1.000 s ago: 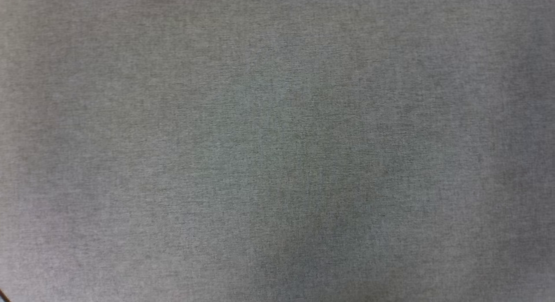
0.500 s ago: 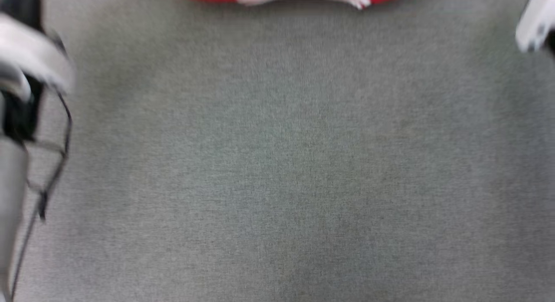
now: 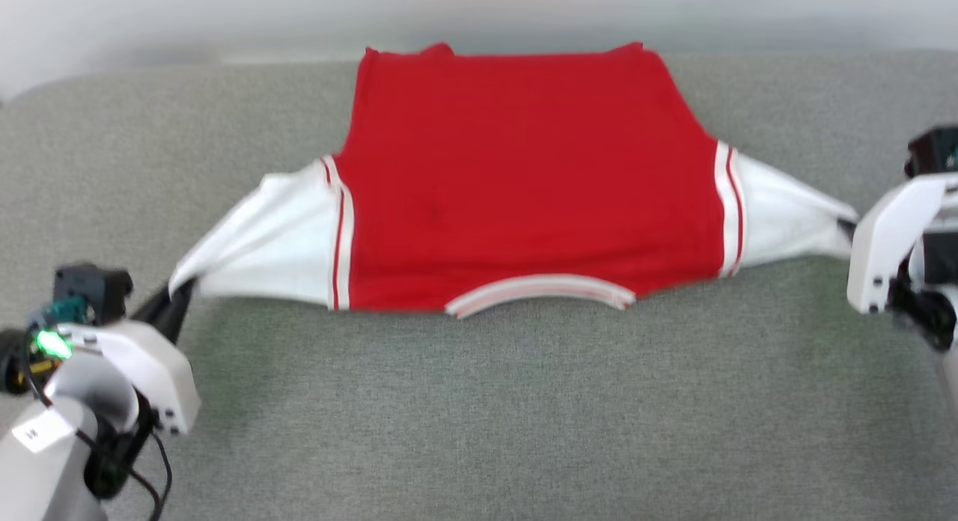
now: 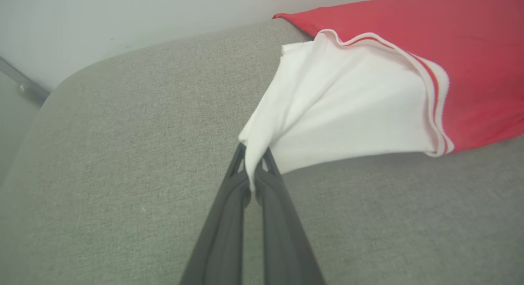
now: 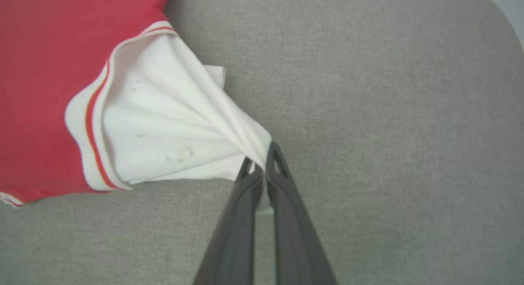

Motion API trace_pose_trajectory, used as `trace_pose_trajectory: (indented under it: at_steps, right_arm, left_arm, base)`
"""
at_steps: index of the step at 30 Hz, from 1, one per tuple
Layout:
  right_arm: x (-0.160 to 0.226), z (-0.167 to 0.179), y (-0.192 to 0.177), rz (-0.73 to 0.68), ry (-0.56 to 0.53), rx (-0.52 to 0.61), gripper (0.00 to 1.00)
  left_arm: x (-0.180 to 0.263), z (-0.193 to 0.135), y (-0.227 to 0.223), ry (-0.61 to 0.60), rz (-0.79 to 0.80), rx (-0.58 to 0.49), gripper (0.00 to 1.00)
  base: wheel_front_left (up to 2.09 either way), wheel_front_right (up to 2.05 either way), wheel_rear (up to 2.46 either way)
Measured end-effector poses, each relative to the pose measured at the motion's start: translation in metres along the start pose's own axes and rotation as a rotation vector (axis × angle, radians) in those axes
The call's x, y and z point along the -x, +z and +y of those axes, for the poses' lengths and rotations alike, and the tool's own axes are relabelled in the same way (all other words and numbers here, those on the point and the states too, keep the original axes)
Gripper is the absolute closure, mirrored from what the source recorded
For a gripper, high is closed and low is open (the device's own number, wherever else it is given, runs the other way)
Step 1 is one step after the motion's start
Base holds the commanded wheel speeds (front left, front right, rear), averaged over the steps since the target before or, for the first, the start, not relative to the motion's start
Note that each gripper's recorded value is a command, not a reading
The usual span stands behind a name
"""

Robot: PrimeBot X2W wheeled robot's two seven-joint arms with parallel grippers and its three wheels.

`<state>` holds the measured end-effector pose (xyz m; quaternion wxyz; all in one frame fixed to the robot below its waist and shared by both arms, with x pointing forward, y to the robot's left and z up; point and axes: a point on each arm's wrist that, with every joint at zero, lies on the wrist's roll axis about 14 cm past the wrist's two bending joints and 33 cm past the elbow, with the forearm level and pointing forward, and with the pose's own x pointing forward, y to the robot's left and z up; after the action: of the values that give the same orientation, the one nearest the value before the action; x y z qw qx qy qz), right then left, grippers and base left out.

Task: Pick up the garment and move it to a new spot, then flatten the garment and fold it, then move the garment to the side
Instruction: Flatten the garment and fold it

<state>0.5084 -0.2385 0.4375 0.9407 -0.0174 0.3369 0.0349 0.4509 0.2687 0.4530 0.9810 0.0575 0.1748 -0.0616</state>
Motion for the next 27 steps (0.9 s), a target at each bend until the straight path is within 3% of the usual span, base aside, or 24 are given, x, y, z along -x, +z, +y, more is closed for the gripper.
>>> trace_pose_trajectory:
  at_steps: [21,27]
  right_arm:
    - [0.106,-0.011,-0.132,0.335,0.059,-0.084,1.00]
    - [0.119,-0.013,-0.140,0.337,0.056,-0.097,1.00]
  left_arm:
    - [0.128,-0.036,-0.086,-0.078,0.290,0.053,1.00]
    - [0.139,-0.048,-0.091,-0.097,0.306,0.075,1.00]
  base:
    - [0.00,0.00,0.00]
    - [0.00,0.00,0.00]
